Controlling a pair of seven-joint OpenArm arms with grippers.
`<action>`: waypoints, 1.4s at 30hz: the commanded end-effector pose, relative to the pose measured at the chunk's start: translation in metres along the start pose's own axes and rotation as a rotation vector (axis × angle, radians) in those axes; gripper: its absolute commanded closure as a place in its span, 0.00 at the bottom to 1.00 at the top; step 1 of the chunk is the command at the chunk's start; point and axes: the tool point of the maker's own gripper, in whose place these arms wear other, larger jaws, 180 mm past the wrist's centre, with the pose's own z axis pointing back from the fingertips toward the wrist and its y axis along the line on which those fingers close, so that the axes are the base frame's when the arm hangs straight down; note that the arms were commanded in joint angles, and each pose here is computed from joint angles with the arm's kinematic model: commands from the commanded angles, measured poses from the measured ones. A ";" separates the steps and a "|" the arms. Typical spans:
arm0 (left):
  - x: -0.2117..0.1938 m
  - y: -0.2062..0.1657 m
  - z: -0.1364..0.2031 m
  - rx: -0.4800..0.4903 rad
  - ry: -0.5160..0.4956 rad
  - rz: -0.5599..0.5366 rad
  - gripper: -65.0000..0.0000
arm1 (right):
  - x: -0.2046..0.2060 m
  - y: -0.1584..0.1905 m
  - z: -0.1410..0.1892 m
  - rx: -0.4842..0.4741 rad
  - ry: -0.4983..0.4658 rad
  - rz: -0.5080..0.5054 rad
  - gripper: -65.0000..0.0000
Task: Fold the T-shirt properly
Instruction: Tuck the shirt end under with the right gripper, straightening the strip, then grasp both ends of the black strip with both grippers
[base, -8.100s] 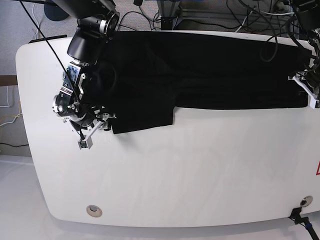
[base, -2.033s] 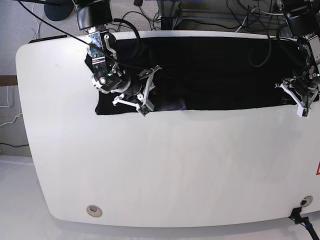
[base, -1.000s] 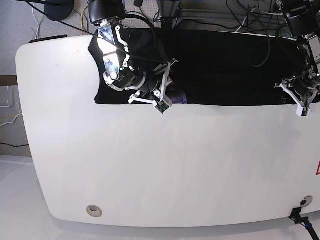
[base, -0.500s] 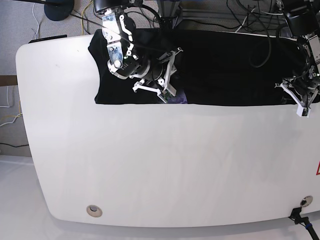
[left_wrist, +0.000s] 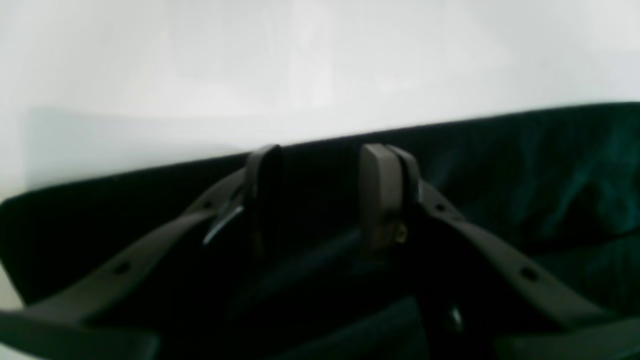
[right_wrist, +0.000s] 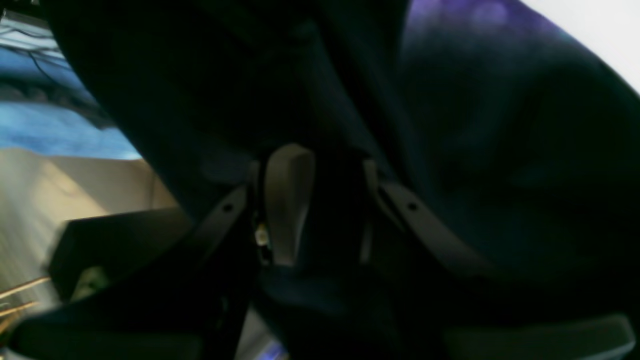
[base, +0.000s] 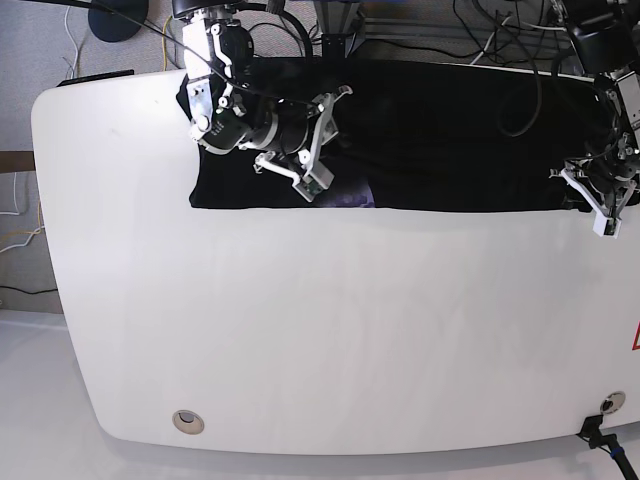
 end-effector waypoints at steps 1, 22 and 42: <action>0.043 0.004 0.016 0.020 -0.115 -0.062 0.63 | 0.018 -0.020 0.016 -0.077 -0.071 0.039 0.75; -0.030 -0.079 0.053 -0.016 -0.110 -0.202 1.00 | -0.043 -0.040 0.008 -0.217 -0.080 0.030 1.00; -0.056 -0.108 -0.010 -0.145 0.011 -0.131 1.00 | -0.079 -0.190 0.016 -0.387 -0.008 -0.071 1.00</action>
